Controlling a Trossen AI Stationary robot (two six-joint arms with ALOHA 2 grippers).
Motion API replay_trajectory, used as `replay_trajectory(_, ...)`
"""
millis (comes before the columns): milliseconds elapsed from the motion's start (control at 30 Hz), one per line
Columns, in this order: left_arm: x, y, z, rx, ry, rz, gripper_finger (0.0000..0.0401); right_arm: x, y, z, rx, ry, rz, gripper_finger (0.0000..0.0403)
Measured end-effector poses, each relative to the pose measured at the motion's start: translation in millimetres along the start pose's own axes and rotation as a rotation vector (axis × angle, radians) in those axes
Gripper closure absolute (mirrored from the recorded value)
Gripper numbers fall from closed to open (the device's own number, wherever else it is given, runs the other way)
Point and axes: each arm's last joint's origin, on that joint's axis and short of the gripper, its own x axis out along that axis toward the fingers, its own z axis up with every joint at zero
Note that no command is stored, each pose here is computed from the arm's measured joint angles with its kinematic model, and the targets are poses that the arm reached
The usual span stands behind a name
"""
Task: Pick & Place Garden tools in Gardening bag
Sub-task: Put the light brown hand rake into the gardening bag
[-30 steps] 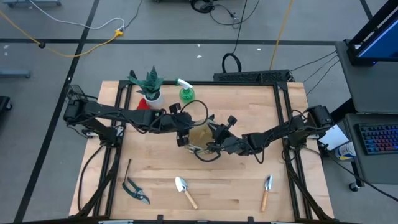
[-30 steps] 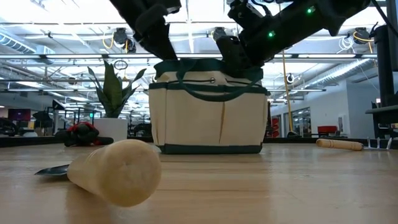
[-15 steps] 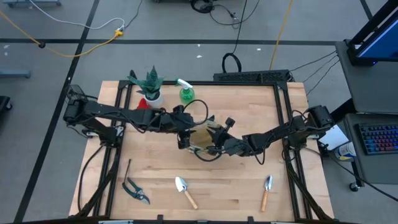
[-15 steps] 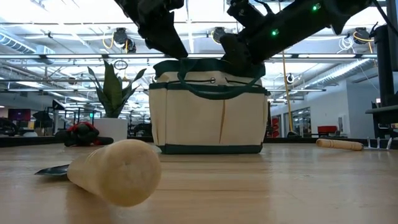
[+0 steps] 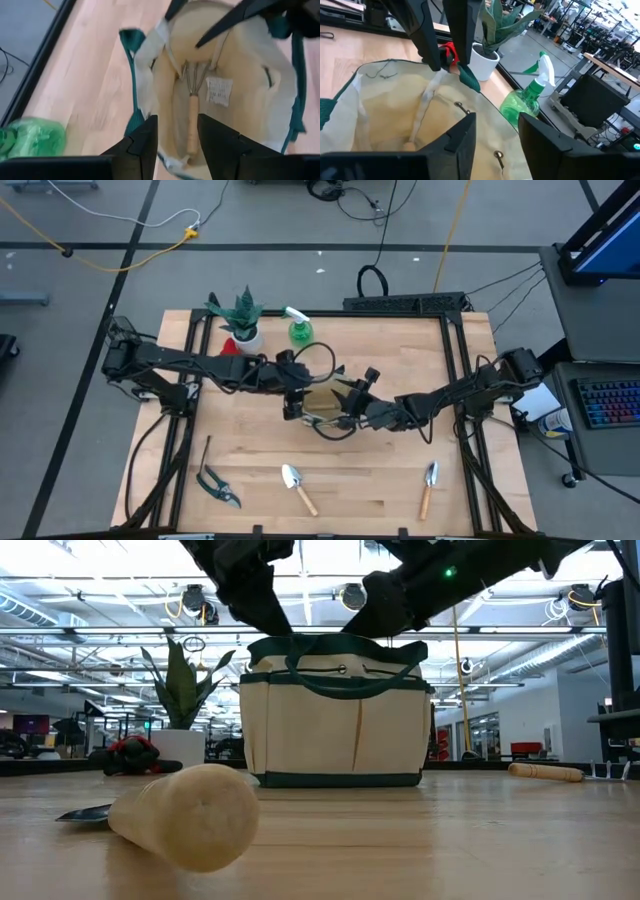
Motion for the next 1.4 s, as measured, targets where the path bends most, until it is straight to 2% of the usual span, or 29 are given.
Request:
replay_trajectory(233, 0.0, 0.3, -3.8, 0.005, 0.039, 0.003, 0.0256, -2.3, -2.1, 1.0, -0.007, 0.008, 0.007, 0.0262)
replay_trajectory(333, 0.0, 0.3, -3.8, 0.005, 0.038, 0.003, 0.0256, -5.3, -4.4, 4.2, -0.001, 0.005, 0.056, 0.0261)
replay_trajectory(600, -0.1, 0.4, -4.2, 0.01, 0.043, 0.004, 0.0256, -26.7, -18.5, 15.4, 0.033, 0.019, 0.081, 0.0263)
replay_trajectory(767, -0.1, 0.4, -4.4, 0.012, 0.045, 0.004, 0.0256, -43.4, -36.8, 13.5, 0.132, 0.117, 0.078, 0.0263)
replay_trajectory(933, -0.1, 0.4, -4.5, 0.014, 0.046, 0.004, 0.0256, -55.4, -51.0, 6.8, 0.288, 0.215, 0.046, 0.0263)
replay_trajectory(1000, -0.1, 0.4, -4.5, 0.016, 0.046, 0.004, 0.0256, -58.6, -54.4, 2.5, 0.27, 0.256, 0.039, 0.0263)
replay_trajectory(1167, -0.1, 0.5, -5.8, 0.019, 0.059, 0.005, 0.0256, -65.3, -58.3, -11.0, 0.164, 0.409, 0.129, 0.0264)
replay_trajectory(1400, -0.2, 0.5, -6.3, 0.029, 0.064, 0.005, 0.0256, -71.8, -62.1, -27.5, 0.104, 0.663, 0.334, 0.0264)
